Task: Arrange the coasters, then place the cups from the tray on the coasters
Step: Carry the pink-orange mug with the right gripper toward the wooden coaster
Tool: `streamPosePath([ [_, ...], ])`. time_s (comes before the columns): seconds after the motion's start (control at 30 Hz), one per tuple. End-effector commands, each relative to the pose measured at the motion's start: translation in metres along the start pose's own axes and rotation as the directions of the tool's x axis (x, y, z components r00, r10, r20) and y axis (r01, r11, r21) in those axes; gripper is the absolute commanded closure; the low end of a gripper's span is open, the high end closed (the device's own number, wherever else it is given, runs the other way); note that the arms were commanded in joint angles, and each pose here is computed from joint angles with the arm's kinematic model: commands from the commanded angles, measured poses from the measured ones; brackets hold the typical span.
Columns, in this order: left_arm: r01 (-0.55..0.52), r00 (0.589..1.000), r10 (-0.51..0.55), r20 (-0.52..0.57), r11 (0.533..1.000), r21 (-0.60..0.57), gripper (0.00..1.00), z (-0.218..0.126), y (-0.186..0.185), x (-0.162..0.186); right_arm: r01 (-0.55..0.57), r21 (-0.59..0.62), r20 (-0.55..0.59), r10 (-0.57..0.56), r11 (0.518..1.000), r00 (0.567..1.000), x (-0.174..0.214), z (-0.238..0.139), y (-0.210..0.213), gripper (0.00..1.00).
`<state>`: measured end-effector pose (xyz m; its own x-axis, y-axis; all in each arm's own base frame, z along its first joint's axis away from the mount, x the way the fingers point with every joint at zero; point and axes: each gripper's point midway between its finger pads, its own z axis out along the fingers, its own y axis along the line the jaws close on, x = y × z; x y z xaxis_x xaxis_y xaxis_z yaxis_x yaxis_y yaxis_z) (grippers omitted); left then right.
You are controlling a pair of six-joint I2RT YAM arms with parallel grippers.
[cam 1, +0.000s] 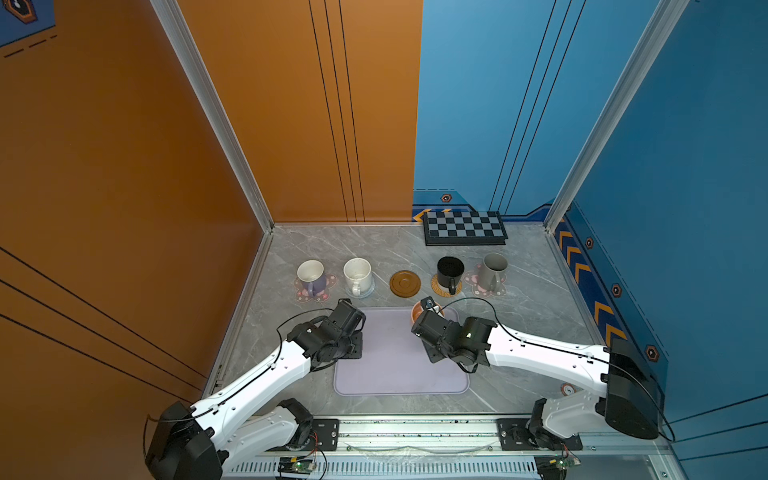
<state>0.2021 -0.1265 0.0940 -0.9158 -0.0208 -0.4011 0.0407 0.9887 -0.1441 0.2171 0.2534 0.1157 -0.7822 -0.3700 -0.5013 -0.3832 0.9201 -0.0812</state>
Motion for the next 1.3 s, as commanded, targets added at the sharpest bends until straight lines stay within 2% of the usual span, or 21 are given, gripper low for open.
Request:
streamPosePath([
  [0.0,0.004,1.000,-0.004,-0.009,1.000,-0.020,0.63,0.001,0.004,0.008,-0.034,-0.040,0.112,0.038,0.999,0.993,-0.042,-0.010,0.006,1.00],
  [0.97,0.004,1.000,-0.004,0.001,1.000,0.007,0.62,-0.004,0.003,0.010,-0.043,-0.008,0.131,0.044,0.999,0.990,-0.123,0.030,0.001,1.00],
  [1.27,0.007,1.000,-0.007,0.004,1.000,0.006,0.62,-0.005,0.002,0.006,-0.151,-0.016,0.108,0.152,0.988,0.983,-0.140,0.046,-0.007,1.00],
])
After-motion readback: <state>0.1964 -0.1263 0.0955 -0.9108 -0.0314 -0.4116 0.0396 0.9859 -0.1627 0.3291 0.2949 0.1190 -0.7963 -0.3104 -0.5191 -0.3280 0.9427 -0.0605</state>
